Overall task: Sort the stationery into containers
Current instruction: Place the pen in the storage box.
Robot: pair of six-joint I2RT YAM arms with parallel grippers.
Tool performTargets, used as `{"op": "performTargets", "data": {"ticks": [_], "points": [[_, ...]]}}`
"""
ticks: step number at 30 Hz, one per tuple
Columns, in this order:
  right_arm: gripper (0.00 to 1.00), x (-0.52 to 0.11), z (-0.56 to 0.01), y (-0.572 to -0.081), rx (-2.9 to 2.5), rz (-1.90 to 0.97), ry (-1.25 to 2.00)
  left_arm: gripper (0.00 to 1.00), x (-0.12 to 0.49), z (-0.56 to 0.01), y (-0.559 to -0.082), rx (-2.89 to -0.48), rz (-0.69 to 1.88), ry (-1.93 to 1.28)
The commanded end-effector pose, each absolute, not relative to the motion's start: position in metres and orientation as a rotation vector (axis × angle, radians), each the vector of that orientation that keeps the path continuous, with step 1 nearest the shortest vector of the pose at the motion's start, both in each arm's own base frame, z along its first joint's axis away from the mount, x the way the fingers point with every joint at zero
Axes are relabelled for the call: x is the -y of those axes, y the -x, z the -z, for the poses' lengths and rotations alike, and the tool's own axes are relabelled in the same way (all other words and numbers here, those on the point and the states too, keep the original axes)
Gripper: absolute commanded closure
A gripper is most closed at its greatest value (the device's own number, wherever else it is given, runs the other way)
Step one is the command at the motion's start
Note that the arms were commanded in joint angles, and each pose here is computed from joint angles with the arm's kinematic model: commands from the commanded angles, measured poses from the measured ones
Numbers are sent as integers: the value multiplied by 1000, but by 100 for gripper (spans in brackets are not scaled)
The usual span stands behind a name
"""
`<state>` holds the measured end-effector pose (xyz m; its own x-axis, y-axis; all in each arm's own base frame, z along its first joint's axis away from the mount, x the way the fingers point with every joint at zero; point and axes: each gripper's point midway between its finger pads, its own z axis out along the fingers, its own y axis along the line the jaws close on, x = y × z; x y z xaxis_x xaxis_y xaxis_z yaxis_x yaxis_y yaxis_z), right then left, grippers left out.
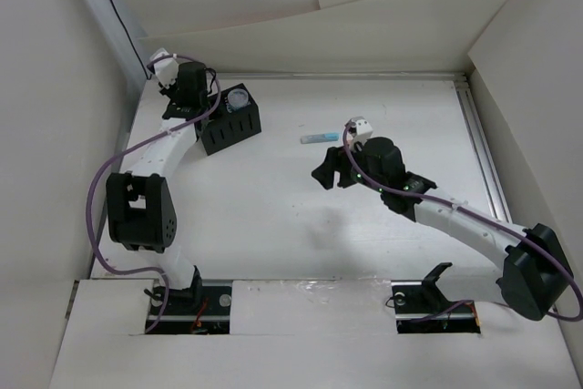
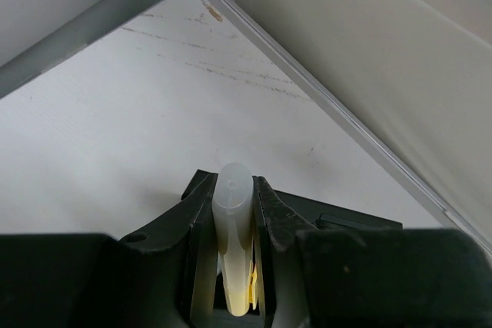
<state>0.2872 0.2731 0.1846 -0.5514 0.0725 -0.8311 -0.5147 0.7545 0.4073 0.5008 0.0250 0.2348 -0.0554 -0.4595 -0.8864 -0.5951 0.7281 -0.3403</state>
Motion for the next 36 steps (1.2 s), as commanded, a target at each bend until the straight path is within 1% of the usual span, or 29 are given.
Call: {"op": "performTargets", "data": {"ticks": [1,9,13,18,19,20,22,23,24,27,28,30,32,36], "points": [[24,-270,-197,-296,-1965,-796,297,100,-35,-246,-505,-1635,-193,829],[24,-267,-193,-300,-1974,-778,282,100,-36,-231,-513,-1634,-213,816],[24,-262,-188,-303,-1983,-750,249,100,-22,-226,-519,-1636,-205,789],[24,-236,-183,-320,-1982,-628,106,91,-12,-214,-518,-1661,-214,765],[24,-228,-183,-325,-1978,-600,79,89,-12,-214,-518,-1661,-214,765],[24,-225,-180,-326,-1987,-586,53,82,-12,-210,-514,-1661,-214,765],[24,-205,-178,-337,-1986,-517,-30,76,-12,-212,-513,-1651,-204,774],[22,-200,-178,-341,-1982,-503,-63,74,-12,-212,-513,-1651,-204,774],[14,-194,-171,-343,-2004,-477,-88,72,-13,-208,-511,-1659,-209,773],[1,-174,-150,-355,-2054,-393,-156,66,-14,-212,-506,-1653,-205,774],[1,-168,-142,-357,-2074,-364,-170,63,-12,-215,-505,-1643,-184,777],[1,-165,-144,-367,-2078,-353,-199,61,-11,-226,-503,-1623,-156,782],[1,-168,-125,-372,-2132,-328,-204,59,-7,-240,-501,-1602,-110,779],[1,-166,-112,-381,-2172,-286,-216,59,3,-273,-492,-1543,25,790]]}}
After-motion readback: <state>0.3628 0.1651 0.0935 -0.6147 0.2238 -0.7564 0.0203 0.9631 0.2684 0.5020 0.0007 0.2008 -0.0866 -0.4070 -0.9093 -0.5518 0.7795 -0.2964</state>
